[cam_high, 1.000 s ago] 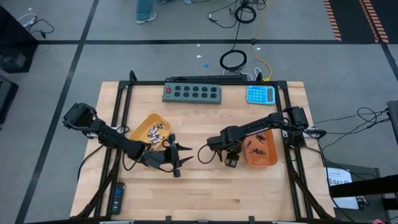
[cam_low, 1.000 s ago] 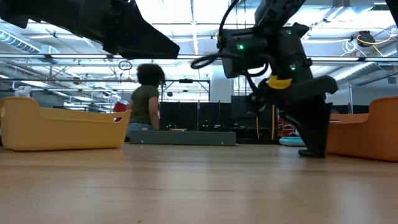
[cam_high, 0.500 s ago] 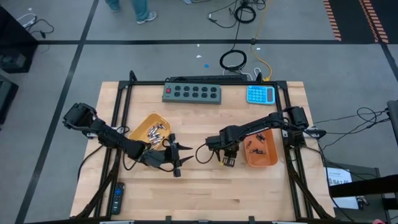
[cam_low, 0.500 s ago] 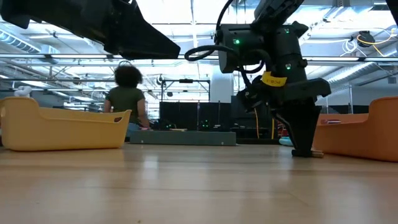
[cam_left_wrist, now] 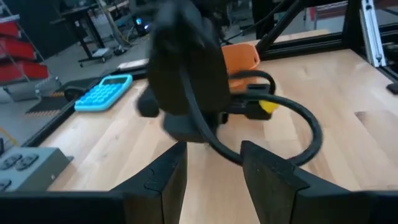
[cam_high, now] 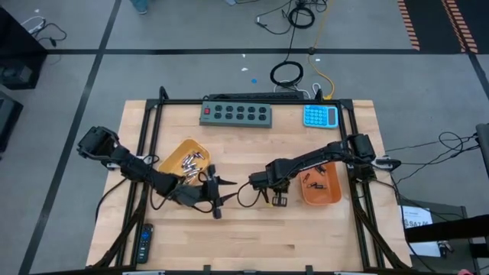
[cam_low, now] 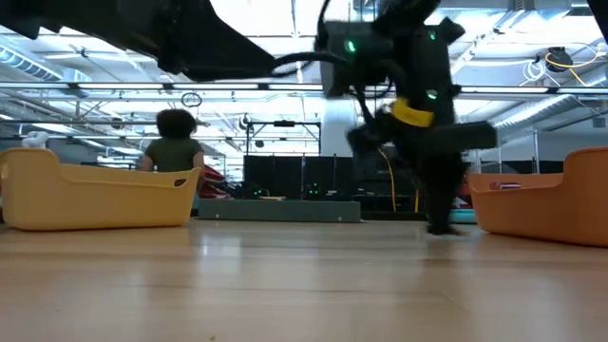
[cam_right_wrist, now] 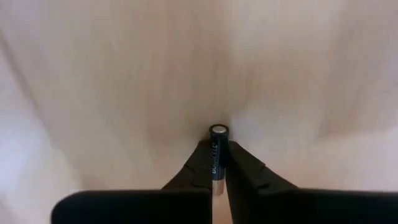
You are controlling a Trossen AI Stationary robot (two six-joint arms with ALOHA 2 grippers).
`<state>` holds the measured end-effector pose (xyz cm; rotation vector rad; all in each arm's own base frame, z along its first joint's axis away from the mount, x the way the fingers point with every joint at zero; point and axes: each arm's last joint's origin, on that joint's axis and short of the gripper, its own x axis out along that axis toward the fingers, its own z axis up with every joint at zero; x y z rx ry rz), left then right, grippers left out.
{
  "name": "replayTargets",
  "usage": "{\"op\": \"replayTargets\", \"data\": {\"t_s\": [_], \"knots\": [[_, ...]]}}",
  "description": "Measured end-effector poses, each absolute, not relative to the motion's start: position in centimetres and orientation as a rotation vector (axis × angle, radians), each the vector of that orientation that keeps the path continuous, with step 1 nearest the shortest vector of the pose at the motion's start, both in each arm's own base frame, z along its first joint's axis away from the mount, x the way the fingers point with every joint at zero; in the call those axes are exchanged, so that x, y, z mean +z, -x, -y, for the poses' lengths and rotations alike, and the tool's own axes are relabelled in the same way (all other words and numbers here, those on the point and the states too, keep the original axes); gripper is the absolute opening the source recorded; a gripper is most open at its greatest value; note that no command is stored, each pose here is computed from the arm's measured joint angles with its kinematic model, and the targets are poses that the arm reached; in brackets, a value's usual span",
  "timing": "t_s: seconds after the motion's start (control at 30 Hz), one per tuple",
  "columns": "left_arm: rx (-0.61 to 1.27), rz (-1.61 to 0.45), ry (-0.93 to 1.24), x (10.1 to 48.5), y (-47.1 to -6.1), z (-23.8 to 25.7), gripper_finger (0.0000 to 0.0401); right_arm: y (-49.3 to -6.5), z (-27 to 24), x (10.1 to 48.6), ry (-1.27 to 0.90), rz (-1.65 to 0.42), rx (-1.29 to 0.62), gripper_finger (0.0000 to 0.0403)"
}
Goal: Sort batteries
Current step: Put the black battery into the orange bin
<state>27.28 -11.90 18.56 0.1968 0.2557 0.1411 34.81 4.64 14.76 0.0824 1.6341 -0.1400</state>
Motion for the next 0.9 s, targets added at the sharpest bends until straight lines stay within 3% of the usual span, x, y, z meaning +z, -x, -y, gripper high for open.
{"op": "replayTargets", "data": {"t_s": [0.2,0.4,0.67,0.9], "knots": [[0.144,-0.255,-0.221,18.6,-27.0,12.4,0.0162,-33.7,-4.5,19.9,-0.086,-1.550,-0.180,0.0002],[0.187,-0.272,-0.249,18.4,-26.7,12.7,0.0162,-28.9,-3.9,22.3,-0.193,-1.686,-0.350,0.0003],[0.194,-0.264,-0.223,18.4,-26.6,12.9,0.0162,-23.2,-3.0,19.9,-0.324,-1.668,-0.481,0.0012],[0.197,-0.249,-0.188,18.5,-26.6,12.9,0.0162,-21.2,-2.6,18.1,-0.402,-1.631,-0.497,0.0085]]}}
